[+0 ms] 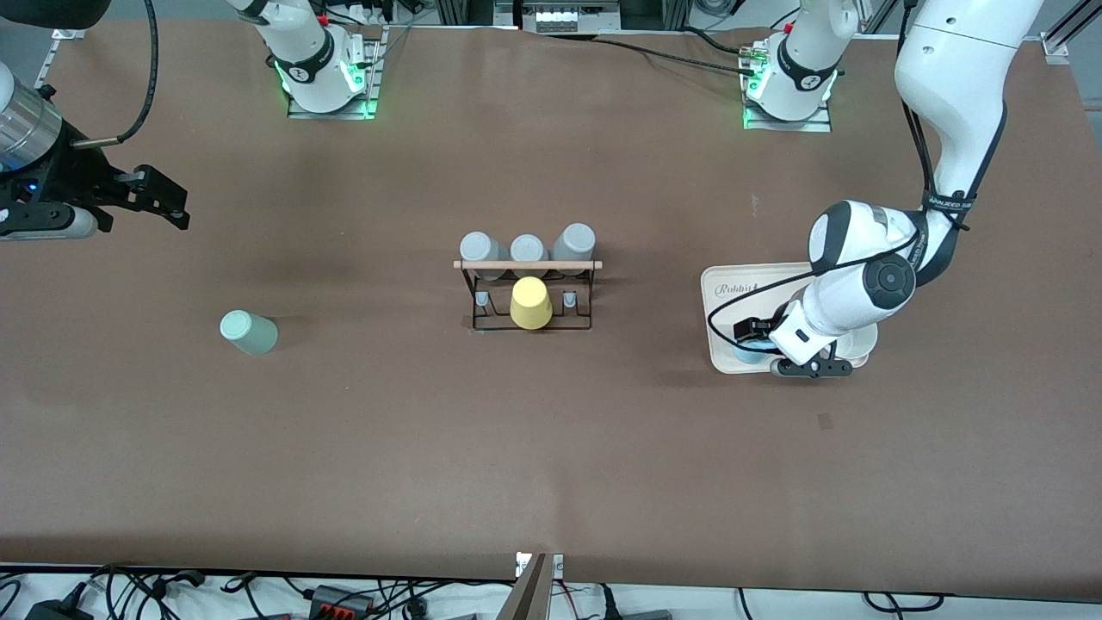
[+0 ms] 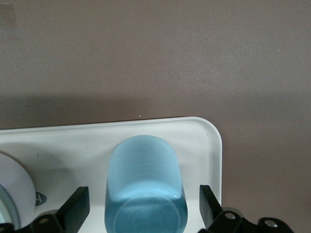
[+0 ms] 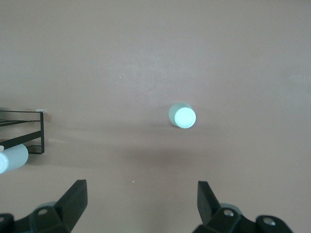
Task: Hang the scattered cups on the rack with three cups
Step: 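Close the left gripper on the light blue cup and lift it, then carry the blue cup toward the rack while the right gripper reaches the teal cup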
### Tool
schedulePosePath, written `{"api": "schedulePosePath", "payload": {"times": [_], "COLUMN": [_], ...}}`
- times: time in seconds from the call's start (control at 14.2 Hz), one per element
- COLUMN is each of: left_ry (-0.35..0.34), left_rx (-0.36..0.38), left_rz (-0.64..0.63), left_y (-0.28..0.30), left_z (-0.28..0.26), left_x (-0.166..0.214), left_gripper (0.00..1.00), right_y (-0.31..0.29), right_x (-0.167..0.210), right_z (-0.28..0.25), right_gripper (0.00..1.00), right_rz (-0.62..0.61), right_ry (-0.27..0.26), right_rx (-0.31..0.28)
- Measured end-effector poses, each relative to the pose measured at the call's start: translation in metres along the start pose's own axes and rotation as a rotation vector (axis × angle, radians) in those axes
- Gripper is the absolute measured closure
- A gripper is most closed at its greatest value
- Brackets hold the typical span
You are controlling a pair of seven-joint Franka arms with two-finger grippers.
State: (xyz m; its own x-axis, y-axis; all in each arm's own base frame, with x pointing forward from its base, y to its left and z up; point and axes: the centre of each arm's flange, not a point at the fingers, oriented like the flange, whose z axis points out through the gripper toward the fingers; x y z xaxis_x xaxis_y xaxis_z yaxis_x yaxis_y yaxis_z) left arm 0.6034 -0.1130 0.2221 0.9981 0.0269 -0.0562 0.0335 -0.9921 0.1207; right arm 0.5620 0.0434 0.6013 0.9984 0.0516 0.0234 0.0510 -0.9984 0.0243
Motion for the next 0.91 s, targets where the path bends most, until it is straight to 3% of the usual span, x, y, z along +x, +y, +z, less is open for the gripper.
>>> {"api": "schedulePosePath", "payload": {"times": [0.07, 0.28, 0.56, 0.91], "left_ry": [0.001, 0.011, 0.029, 0.068], "left_rx": [0.0, -0.002, -0.004, -0.035], "left_rz": [0.0, 0.002, 0.066, 0.18], "left_y": [0.0, 0.001, 0.003, 0.065], "left_z": [0.0, -0.003, -0.008, -0.067], "left_x": [0.0, 0.002, 0.005, 0.006], "left_gripper": [0.04, 0.33, 0.33, 0.33], "right_y": [0.0, 0.0, 0.0, 0.02], "right_x": [0.0, 0.0, 0.001, 0.025], "right_z": [0.0, 0.0, 0.006, 0.07], "right_gripper": [0.0, 0.0, 0.0, 0.0], "right_rz": [0.0, 0.001, 0.0, 0.031], "right_ry": [0.0, 0.0, -0.015, -0.126], "right_rx": [0.0, 0.0, 0.001, 0.009]}}
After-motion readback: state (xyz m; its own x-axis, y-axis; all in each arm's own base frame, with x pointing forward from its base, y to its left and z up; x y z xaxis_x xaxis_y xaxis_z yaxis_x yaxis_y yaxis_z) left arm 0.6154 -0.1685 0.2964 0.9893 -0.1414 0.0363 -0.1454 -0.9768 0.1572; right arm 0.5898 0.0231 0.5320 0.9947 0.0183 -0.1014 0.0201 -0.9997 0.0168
